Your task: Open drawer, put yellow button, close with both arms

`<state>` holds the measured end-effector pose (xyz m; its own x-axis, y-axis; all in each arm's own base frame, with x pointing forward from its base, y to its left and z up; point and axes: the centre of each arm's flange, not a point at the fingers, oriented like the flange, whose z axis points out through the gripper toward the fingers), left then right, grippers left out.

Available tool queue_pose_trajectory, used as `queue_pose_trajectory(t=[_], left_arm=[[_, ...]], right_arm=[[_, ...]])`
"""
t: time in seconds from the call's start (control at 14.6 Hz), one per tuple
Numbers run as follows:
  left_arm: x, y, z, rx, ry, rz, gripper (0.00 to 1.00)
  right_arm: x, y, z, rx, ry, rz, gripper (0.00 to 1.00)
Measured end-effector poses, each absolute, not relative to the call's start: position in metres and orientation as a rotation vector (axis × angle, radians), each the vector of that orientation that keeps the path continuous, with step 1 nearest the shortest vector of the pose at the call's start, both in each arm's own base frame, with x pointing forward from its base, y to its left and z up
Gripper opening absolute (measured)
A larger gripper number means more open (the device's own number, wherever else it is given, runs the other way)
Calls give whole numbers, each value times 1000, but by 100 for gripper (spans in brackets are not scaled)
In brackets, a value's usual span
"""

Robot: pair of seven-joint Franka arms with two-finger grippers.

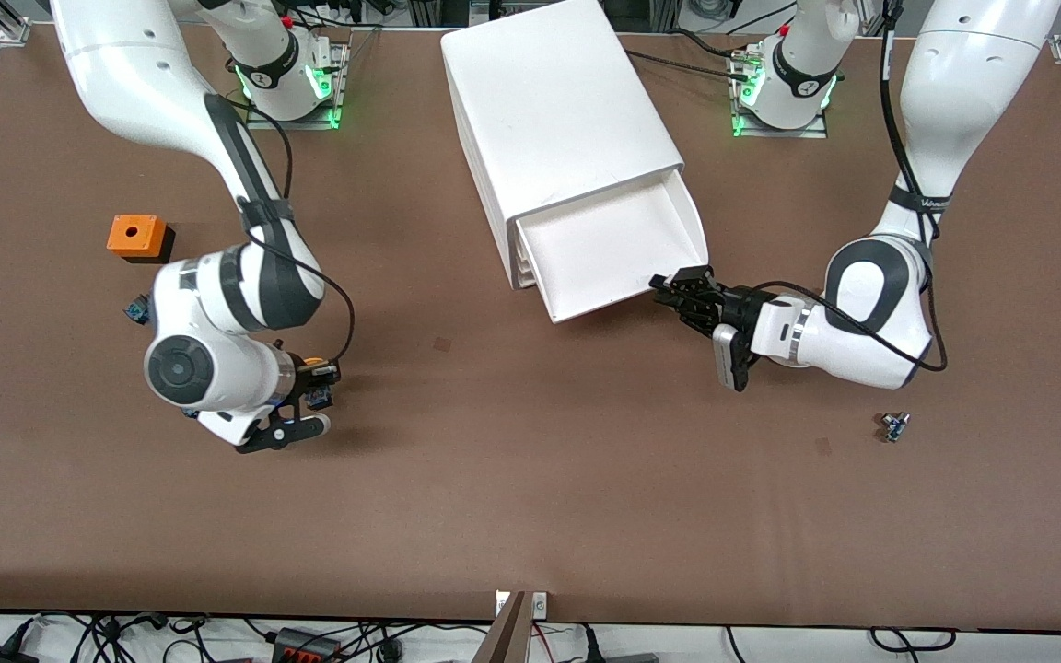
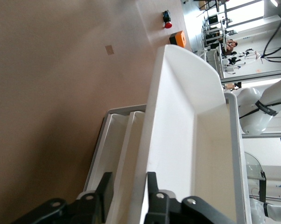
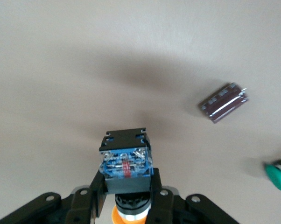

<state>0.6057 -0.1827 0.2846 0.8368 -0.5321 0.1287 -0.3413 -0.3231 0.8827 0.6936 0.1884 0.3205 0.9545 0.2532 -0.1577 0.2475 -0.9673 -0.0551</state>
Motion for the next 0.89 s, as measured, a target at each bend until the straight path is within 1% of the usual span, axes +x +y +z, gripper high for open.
queue_pose_trajectory(t=[0.07,0.14,0.21,0.27,0.34,0.41,0.48,0.62,0.75,0.89], left_arm=[[610,-177,295,1947,-610,-262,51],[615,-173,311,1961,-570,-320,62],[620,-170,330,1995,-532,-382,71],[624,-167,350,2049,-496,-439,80],[627,-165,368,2111,-457,-490,91],[630,-161,384,2187,-410,-533,99],[632,-157,395,2274,-358,-570,100],[634,-144,403,2477,-247,-635,100],[634,-131,402,2732,-158,-688,100],[633,-128,399,2930,-24,-719,100]], right_arm=[[697,193,351,-3067,-405,223,41],[699,199,382,-3062,-421,190,41],[699,208,410,-3055,-442,162,41],[695,221,433,-3041,-471,139,41],[690,240,451,-3027,-493,112,41],[680,264,467,-3020,-483,80,41],[667,293,482,-3019,-457,57,41],[630,359,503,-3017,-410,32,41],[590,420,517,-3011,-372,5,41],[559,468,525,-2989,-345,-43,41]])
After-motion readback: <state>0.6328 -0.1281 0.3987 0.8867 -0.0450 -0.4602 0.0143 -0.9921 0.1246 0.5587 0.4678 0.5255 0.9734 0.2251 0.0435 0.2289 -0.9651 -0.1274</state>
